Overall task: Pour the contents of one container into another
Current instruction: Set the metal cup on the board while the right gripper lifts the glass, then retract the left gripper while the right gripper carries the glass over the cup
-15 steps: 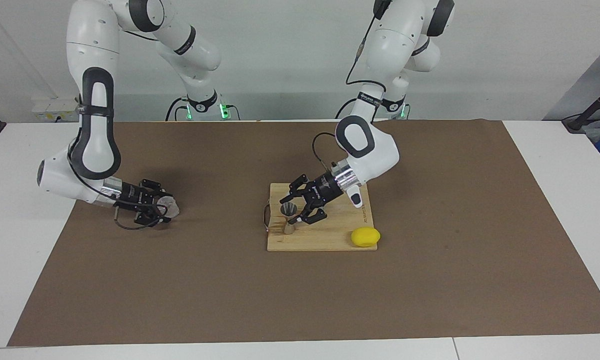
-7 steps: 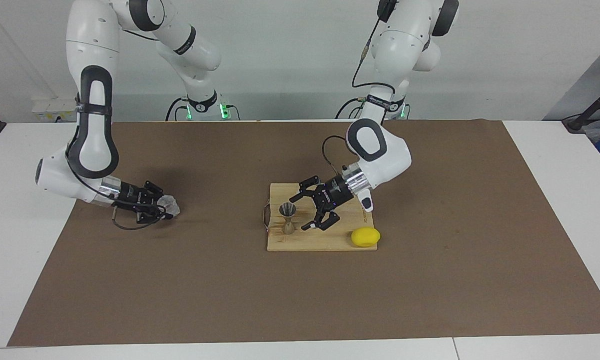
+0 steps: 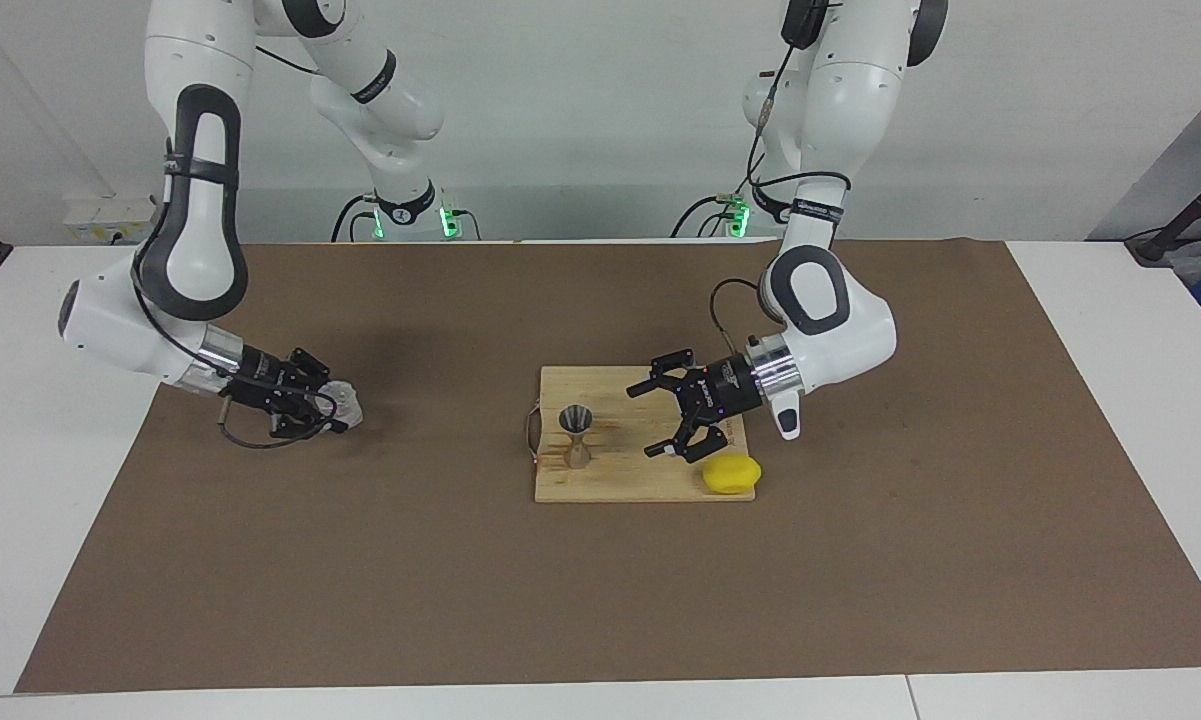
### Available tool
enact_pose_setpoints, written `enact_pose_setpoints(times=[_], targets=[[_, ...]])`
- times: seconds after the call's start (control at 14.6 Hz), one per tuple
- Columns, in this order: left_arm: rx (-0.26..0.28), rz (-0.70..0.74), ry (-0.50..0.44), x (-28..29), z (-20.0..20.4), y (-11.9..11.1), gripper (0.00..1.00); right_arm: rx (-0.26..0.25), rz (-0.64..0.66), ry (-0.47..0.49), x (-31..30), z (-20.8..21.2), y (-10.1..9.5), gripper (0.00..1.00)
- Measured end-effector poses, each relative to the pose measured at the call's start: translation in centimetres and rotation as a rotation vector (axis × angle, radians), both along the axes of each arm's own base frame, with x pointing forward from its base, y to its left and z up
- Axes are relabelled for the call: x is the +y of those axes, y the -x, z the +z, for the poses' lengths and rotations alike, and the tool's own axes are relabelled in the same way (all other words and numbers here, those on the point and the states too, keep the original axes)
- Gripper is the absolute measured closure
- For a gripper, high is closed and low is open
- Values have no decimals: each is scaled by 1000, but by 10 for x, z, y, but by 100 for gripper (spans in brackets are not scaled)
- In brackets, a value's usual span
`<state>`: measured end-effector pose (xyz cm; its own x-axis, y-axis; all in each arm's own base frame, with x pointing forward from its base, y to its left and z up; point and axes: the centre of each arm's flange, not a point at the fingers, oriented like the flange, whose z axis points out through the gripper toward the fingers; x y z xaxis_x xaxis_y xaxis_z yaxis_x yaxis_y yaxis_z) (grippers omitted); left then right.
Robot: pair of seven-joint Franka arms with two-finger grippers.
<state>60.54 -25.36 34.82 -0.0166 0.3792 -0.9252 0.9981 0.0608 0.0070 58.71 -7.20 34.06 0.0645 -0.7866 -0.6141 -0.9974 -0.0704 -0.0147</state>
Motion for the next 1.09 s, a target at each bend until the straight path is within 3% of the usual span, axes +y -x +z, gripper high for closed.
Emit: enact_pose_setpoints(times=[0.21, 0.34, 0.55, 0.89, 1.09], targets=[[-52, -73, -70, 46, 16, -17, 0, 7, -24, 19, 40, 28, -11, 49], [-123, -124, -184, 74, 32, -28, 0, 0, -64, 36, 62, 43, -23, 49], [-270, -249, -434, 91, 67, -39, 0, -11, -115, 74, 104, 60, -35, 49], [-587, -351, -909, 113, 132, -57, 0, -13, -184, 194, 185, 95, -54, 49], [-698, -461, -1140, 130, 150, -60, 0, -21, -188, 245, 224, 99, -60, 49]])
